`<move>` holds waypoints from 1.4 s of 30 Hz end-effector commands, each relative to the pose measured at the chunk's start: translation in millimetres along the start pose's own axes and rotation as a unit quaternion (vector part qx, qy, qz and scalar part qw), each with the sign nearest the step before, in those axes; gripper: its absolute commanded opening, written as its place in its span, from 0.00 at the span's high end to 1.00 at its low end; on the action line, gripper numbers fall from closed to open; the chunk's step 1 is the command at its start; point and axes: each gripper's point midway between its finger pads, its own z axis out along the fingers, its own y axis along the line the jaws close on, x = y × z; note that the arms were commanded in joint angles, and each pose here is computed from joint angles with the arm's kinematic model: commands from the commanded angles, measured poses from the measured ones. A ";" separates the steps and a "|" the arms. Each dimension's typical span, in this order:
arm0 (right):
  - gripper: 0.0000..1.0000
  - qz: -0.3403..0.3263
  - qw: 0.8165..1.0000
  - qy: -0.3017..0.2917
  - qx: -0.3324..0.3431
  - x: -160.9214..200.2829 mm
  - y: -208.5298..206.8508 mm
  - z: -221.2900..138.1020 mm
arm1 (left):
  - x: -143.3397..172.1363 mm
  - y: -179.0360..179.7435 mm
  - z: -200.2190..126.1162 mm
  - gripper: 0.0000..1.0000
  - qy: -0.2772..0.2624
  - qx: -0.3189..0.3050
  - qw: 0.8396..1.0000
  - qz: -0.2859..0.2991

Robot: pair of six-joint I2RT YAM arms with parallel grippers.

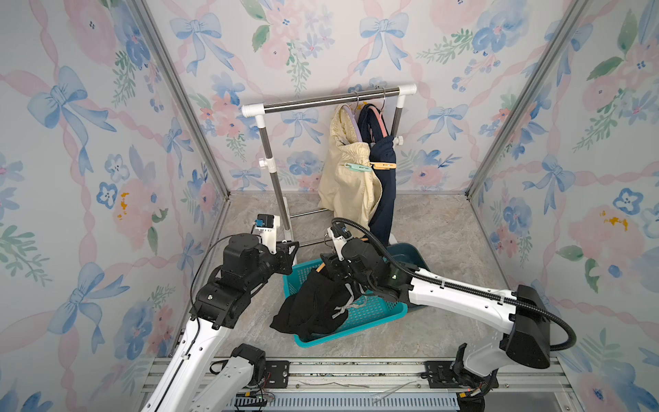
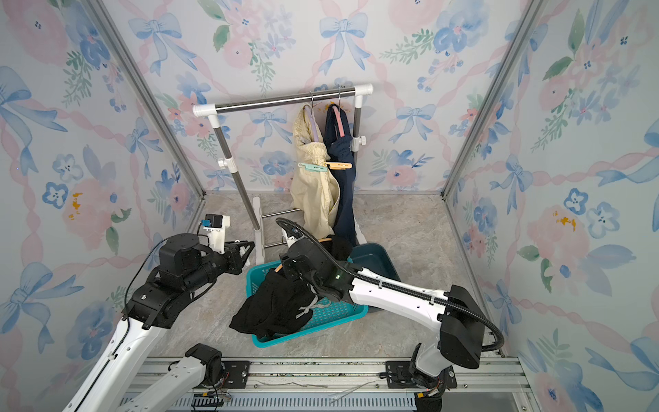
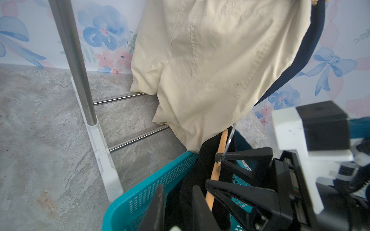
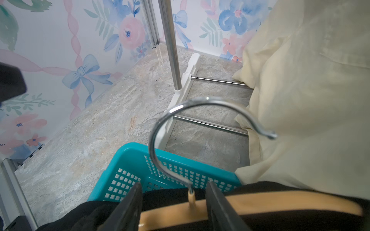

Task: Remove the clothespins securing shorts to the hanger
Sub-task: Place the hanger in the basket.

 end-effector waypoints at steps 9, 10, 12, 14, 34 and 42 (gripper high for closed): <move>0.39 0.020 0.994 0.110 0.010 37.4 -23.3 20.7 | 0.5 2.3 8.8 1.00 -0.006 0.003 1.000 0.016; 0.38 0.020 0.994 0.108 0.008 35.3 -22.5 19.5 | -0.3 1.6 9.1 1.00 -0.006 0.004 1.000 0.017; 0.35 0.022 0.994 0.104 0.009 31.5 -23.4 15.7 | -1.1 0.8 8.8 1.00 -0.007 0.006 1.000 0.019; 0.33 0.024 0.995 0.099 0.009 26.7 -24.9 10.1 | -2.0 0.7 8.1 1.00 -0.009 0.005 1.000 0.020; 0.19 0.050 0.998 0.037 0.015 9.6 -56.9 -73.5 | -6.7 -12.4 8.3 1.00 -0.013 0.026 0.999 0.030; 0.20 0.069 0.994 0.025 0.084 16.6 -97.5 -108.7 | 5.6 -59.0 27.6 1.00 0.001 0.076 0.996 0.051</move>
